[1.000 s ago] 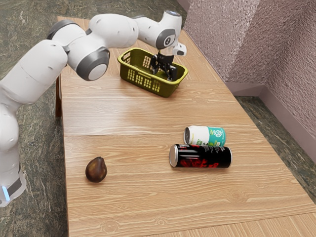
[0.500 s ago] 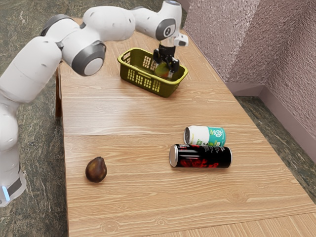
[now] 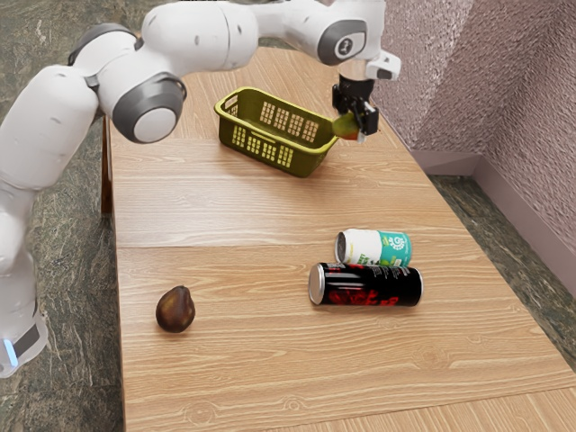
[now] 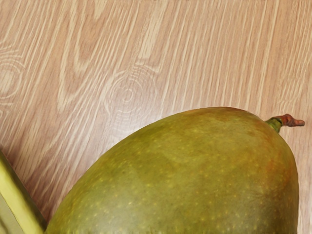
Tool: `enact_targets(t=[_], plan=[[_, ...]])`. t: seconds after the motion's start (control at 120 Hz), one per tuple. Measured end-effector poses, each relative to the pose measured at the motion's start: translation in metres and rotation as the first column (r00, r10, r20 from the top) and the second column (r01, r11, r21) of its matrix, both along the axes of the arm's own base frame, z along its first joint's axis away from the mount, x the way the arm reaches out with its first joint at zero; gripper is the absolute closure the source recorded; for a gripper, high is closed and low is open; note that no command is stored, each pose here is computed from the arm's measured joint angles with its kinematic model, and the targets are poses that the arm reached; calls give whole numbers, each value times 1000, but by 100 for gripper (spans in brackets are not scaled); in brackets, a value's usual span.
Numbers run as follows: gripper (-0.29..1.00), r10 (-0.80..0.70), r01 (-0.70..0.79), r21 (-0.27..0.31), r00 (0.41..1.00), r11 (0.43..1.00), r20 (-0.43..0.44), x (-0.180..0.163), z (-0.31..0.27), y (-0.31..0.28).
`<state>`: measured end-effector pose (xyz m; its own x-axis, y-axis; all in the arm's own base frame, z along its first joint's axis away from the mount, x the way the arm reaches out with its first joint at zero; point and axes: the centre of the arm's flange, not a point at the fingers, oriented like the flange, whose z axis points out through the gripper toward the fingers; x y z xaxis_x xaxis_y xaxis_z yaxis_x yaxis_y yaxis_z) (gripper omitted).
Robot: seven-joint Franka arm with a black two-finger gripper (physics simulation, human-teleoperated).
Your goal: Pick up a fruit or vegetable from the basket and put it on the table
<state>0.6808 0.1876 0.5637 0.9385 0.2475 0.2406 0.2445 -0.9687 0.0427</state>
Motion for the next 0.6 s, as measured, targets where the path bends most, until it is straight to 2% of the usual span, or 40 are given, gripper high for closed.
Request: enact_targets(t=[0.292, 0.45, 0.6], plan=[[28, -102, 102, 14, 995, 995, -20, 51, -44, -55], [27, -120, 120, 14, 993, 993, -17, 60, -56, -65], [10, -130, 130, 11, 992, 991, -10, 62, -56, -72]])
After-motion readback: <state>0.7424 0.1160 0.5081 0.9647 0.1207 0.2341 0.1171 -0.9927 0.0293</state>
